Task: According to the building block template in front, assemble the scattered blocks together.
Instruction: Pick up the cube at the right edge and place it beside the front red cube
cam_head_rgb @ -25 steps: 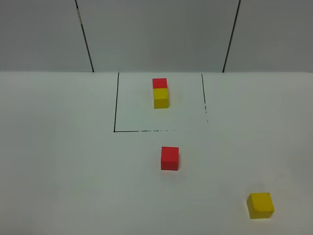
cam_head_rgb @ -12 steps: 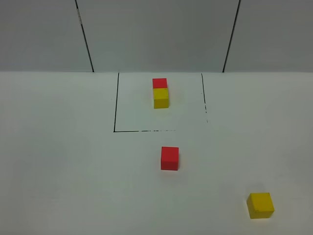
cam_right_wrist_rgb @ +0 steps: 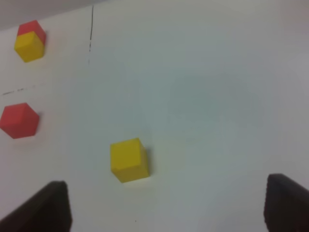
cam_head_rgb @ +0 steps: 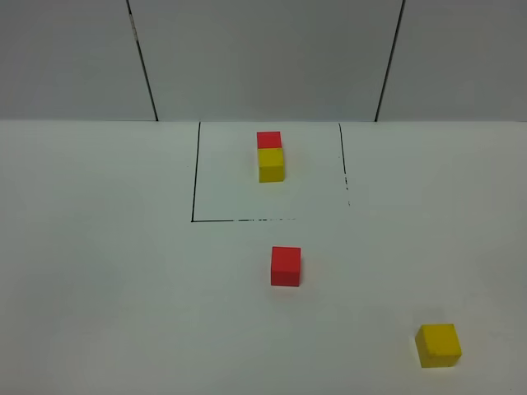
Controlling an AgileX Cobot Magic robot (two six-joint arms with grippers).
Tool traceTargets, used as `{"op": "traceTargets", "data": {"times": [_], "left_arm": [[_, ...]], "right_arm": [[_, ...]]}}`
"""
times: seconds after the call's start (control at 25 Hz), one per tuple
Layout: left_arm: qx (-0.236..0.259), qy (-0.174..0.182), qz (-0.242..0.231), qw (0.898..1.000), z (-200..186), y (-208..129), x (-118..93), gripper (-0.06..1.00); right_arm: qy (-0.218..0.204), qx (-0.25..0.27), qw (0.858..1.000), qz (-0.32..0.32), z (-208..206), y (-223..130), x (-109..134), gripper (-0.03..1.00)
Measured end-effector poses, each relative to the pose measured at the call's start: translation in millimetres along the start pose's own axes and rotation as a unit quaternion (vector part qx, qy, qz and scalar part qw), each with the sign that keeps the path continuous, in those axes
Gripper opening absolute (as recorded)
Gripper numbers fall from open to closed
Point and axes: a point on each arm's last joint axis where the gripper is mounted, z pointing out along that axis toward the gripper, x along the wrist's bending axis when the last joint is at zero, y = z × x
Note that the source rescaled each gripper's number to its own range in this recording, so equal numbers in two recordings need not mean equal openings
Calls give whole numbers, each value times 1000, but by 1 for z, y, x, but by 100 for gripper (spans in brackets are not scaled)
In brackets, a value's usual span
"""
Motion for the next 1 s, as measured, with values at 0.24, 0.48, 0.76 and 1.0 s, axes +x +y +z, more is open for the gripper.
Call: {"op": "traceTargets", "data": {"times": [0.24, 0.48, 0.76, 1.0], "left_arm": [[-55, 27, -4, 998, -12, -9, 2, 55], [-86, 42, -9, 995, -19, -16, 4, 48], [-87, 43, -12, 995, -19, -17, 4, 47], [-87, 43, -12, 995, -19, -17, 4, 47]], "right_arm": [[0, 0, 1000, 0, 0, 0, 0, 63], [0, 0, 1000, 1, 0, 0, 0, 63], [0, 0, 1000, 1, 0, 0, 0, 63], [0, 0, 1000, 1, 0, 0, 0, 63]]}}
